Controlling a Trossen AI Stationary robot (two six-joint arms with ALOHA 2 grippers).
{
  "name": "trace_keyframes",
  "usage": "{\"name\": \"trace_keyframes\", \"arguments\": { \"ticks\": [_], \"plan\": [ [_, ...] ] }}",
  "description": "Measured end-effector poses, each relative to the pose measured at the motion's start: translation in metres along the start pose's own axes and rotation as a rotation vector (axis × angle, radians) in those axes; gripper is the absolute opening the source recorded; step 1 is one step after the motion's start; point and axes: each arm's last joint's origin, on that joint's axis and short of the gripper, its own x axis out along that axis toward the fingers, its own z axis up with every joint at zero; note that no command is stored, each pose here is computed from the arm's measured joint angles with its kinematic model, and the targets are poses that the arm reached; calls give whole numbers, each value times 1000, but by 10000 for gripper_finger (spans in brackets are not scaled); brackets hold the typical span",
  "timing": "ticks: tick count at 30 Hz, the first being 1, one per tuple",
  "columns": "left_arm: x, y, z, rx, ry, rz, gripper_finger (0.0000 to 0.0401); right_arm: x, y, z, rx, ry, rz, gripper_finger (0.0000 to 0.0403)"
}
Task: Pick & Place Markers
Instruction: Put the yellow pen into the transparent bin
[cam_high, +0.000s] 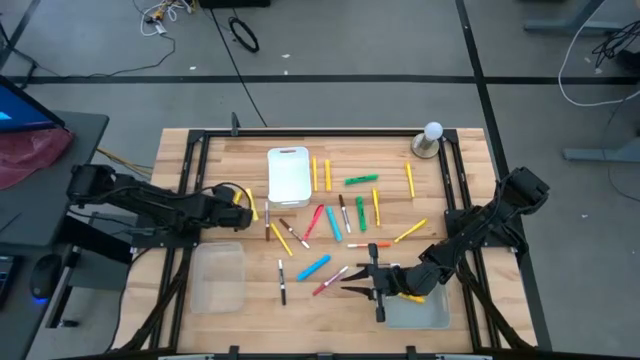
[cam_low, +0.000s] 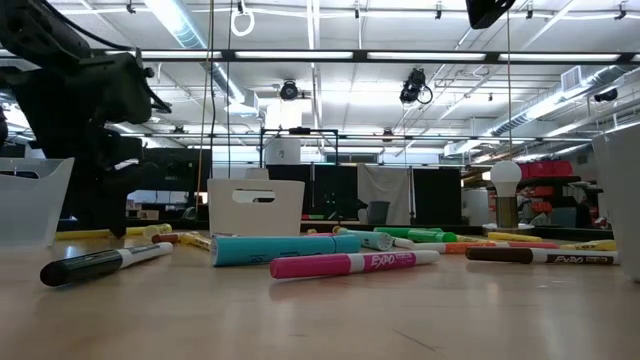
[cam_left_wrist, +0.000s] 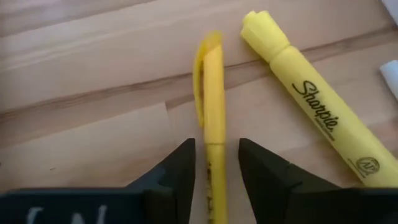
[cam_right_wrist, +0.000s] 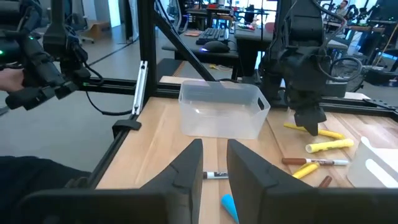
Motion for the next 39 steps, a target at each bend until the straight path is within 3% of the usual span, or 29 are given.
{"name": "trace_keyframes", "arguments": {
  "ticks": [7, 15, 23, 28, 31, 39],
  "plan": [
    [2, 3, -1, 3, -33, 20, 35, 0, 0, 0, -1, 1, 0, 75],
    [-2, 6, 2, 38, -35, 77, 34, 0, 0, 0, -5, 2, 0, 75],
    [-46, -12, 32, 178, -5, 182, 34, 0, -1, -1, -6, 5, -2, 75],
    [-88, -38, 47, 248, -32, 60, 34, 0, -1, -1, -7, 7, -2, 75],
    [-118, -53, 48, 268, -34, -69, 34, 0, 0, -1, -4, 11, 5, 75],
    [-188, -73, 23, 271, 114, -378, 34, 0, 0, -2, -6, 20, 8, 75]
  ]
}}
